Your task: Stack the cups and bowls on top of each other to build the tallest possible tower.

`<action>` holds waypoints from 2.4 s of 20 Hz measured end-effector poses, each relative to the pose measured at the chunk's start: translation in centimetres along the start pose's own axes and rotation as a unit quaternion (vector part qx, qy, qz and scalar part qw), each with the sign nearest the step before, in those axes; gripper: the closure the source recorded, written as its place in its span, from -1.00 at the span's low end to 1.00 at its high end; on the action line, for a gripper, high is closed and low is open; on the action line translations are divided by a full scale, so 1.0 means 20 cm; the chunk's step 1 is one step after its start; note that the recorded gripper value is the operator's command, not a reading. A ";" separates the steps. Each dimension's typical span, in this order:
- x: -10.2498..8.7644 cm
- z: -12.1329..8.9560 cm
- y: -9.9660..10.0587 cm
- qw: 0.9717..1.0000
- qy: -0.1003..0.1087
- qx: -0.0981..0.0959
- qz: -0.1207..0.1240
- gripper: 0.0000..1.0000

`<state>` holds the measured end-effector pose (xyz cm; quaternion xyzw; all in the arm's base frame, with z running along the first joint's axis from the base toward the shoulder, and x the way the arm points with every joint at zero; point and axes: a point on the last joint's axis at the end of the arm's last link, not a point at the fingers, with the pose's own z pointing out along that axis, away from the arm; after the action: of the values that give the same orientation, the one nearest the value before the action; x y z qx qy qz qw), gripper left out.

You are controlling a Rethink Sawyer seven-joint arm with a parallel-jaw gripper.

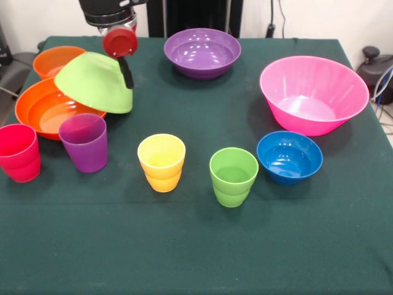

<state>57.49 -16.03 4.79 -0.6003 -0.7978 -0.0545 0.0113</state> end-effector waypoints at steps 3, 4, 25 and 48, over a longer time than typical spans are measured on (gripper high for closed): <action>0.00 0.00 0.00 1.000 0.001 -0.001 0.002 -1.00; 0.00 0.00 -0.01 1.000 0.004 0.000 0.003 -1.00; 0.28 0.10 -0.39 0.995 0.094 0.014 0.032 -1.00; 0.48 0.53 -0.63 0.998 0.066 0.000 -0.025 -1.00</action>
<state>43.30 -9.23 -5.94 -0.5756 -0.8099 -0.0941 0.0628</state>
